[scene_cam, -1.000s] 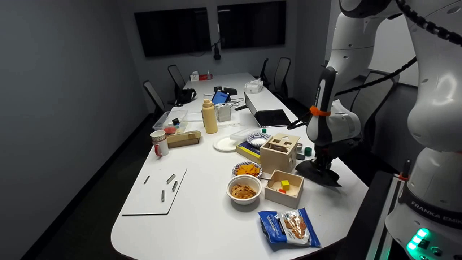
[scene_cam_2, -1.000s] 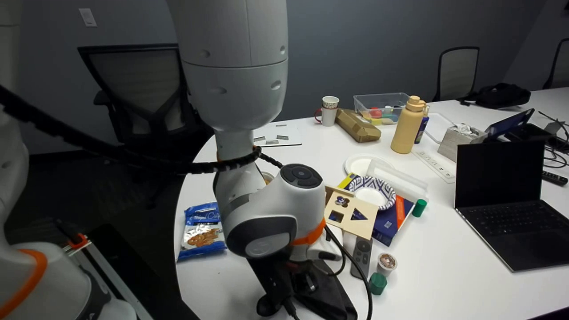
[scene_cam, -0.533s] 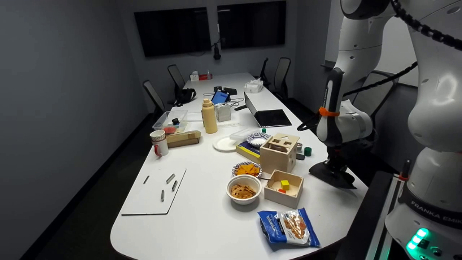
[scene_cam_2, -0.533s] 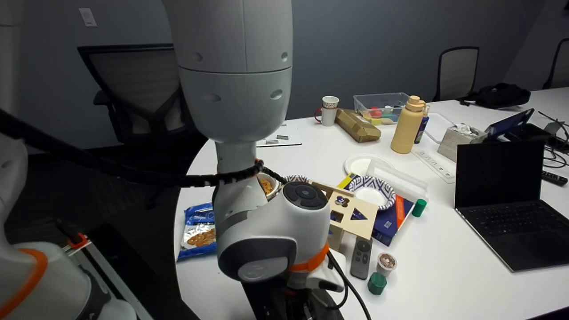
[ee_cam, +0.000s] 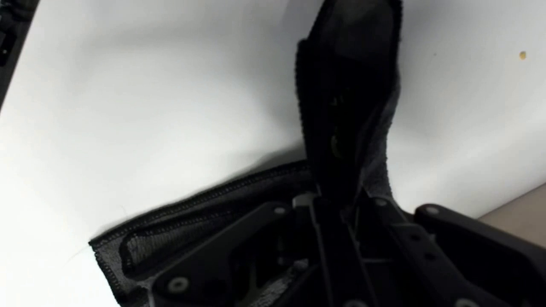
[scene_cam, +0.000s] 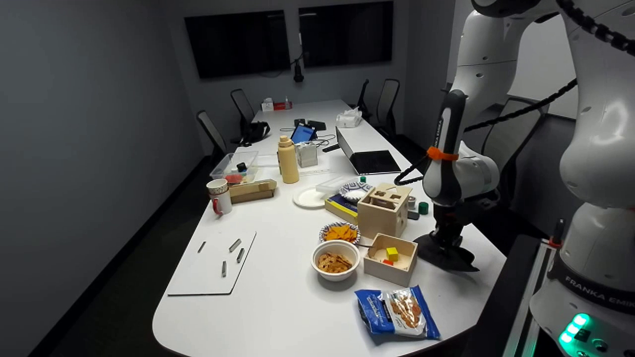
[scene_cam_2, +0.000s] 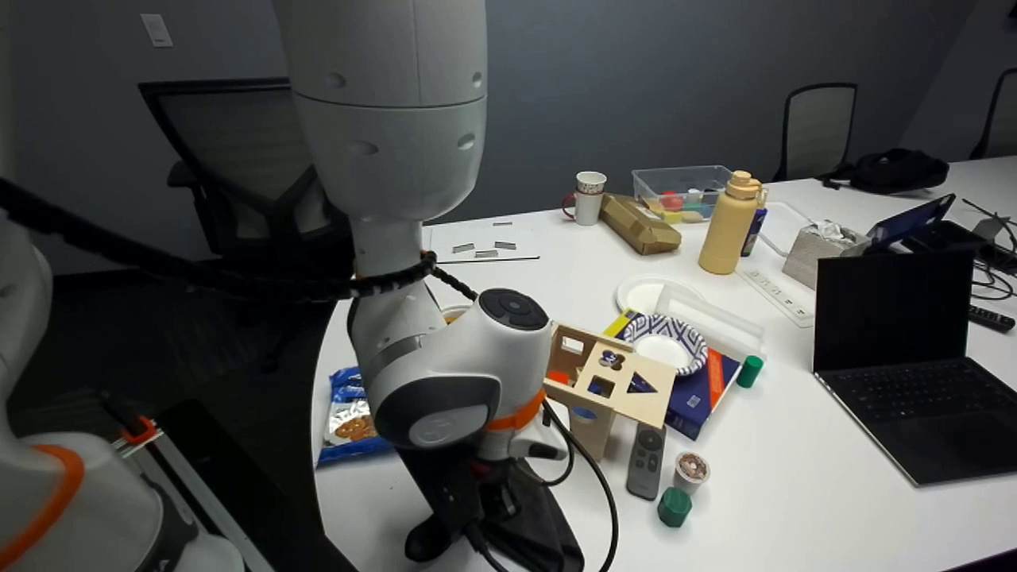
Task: Clean the table with the white cloth
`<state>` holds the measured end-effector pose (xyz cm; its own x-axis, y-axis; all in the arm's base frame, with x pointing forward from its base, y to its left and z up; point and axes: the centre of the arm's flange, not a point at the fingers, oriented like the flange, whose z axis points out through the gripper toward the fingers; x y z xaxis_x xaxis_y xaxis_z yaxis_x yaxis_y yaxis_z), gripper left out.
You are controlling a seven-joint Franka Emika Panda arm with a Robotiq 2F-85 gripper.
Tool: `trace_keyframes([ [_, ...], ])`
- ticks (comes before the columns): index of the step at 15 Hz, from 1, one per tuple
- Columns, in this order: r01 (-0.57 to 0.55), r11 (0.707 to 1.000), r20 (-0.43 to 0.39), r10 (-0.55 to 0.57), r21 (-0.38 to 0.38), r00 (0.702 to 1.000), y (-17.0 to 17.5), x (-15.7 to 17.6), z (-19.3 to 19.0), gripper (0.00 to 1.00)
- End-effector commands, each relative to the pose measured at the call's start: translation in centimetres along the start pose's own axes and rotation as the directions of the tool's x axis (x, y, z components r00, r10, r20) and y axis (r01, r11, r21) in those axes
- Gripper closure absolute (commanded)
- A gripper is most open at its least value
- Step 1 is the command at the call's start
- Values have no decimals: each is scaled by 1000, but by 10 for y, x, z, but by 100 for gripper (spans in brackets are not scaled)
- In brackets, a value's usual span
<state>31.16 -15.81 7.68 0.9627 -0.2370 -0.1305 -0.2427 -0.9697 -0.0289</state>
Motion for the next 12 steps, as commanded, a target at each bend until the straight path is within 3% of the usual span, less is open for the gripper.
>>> trace_keyframes([
  [1, 10, 1000, -76, -11, -9, 997, 0, 10, -15, 97],
  [6, -27, 997, -126, 19, -65, 992, 23, 25, -17, 97],
  [12, -99, 987, -73, 91, -128, 993, 68, -1, -7, 97],
])
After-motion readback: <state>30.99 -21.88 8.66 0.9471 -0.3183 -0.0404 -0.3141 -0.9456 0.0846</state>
